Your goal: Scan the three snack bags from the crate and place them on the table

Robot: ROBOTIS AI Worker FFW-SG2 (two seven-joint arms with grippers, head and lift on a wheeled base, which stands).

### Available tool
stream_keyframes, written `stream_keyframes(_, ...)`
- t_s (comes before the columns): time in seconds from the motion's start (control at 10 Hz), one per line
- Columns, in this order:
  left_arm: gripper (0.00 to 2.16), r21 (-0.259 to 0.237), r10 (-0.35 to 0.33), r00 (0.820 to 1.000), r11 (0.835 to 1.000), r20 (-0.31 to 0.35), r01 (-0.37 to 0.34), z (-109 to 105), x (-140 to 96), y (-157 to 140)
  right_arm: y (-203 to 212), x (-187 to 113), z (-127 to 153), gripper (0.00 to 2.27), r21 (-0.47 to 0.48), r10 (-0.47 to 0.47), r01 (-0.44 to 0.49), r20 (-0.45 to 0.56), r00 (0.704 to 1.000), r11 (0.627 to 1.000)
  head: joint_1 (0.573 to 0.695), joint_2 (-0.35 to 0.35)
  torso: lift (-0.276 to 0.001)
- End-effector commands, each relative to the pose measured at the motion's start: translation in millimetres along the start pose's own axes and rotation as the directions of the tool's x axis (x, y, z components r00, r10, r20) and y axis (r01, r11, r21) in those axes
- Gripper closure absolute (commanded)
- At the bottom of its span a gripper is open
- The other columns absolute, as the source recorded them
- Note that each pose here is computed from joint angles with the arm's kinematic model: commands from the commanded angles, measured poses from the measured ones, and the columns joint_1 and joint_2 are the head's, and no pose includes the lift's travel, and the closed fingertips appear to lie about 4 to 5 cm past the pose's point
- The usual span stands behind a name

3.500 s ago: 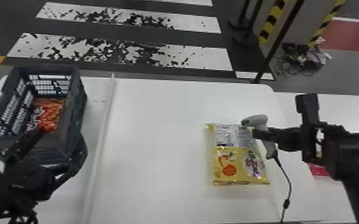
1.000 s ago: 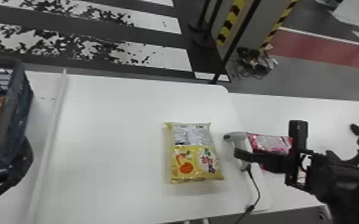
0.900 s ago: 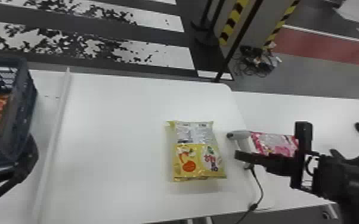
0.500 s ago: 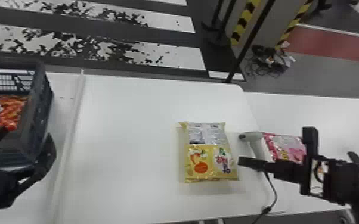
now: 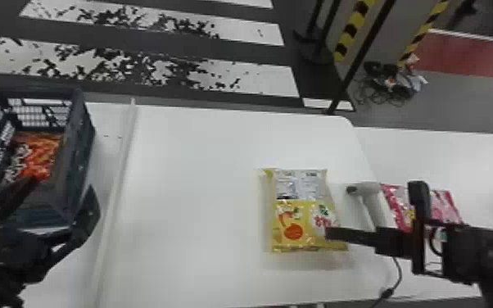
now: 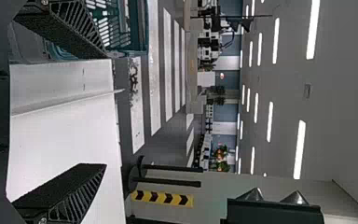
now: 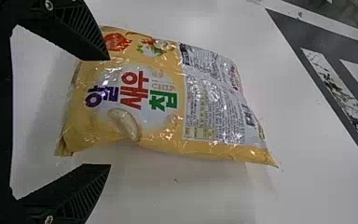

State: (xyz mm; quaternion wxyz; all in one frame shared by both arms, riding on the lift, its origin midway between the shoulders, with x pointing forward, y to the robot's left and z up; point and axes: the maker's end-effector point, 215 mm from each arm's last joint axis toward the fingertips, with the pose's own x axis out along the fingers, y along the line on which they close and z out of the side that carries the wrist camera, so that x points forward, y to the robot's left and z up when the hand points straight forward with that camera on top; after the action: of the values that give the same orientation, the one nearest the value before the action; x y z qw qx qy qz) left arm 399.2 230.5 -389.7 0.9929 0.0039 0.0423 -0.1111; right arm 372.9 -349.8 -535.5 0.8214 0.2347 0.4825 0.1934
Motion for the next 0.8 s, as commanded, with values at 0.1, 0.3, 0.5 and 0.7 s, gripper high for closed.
stream_keyframes(0.1,0.04,-0.001,-0.001,1.0,1.0,0.002,0.001,0.0,-1.7,-0.7,-5.6,18.6,-3.6,0.31,-0.034,-0.009,0.008,-0.022,1.0,0.999,0.695,-0.172,-0.062)
stream_keyframes(0.3,0.04,0.002,-0.002,1.0,1.0,0.01,0.002,1.8,-3.3,-0.9,-7.9,18.8,-4.9,2.27,-0.045,-0.008,0.007,-0.031,0.999,0.999,0.695,-0.164,-0.062)
stream_keyframes(0.5,0.04,0.001,-0.002,1.0,1.0,0.008,0.002,1.1,-3.9,-1.0,-2.1,13.1,-5.7,2.25,-0.007,0.035,-0.036,-0.025,0.999,0.999,0.695,-0.166,-0.062)
stream_keyframes(0.7,0.04,0.003,-0.003,1.0,1.0,0.013,0.003,4.3,-3.3,-1.2,9.0,-13.2,16.0,2.25,0.063,0.103,-0.106,0.057,0.993,0.992,0.695,-0.165,-0.062)
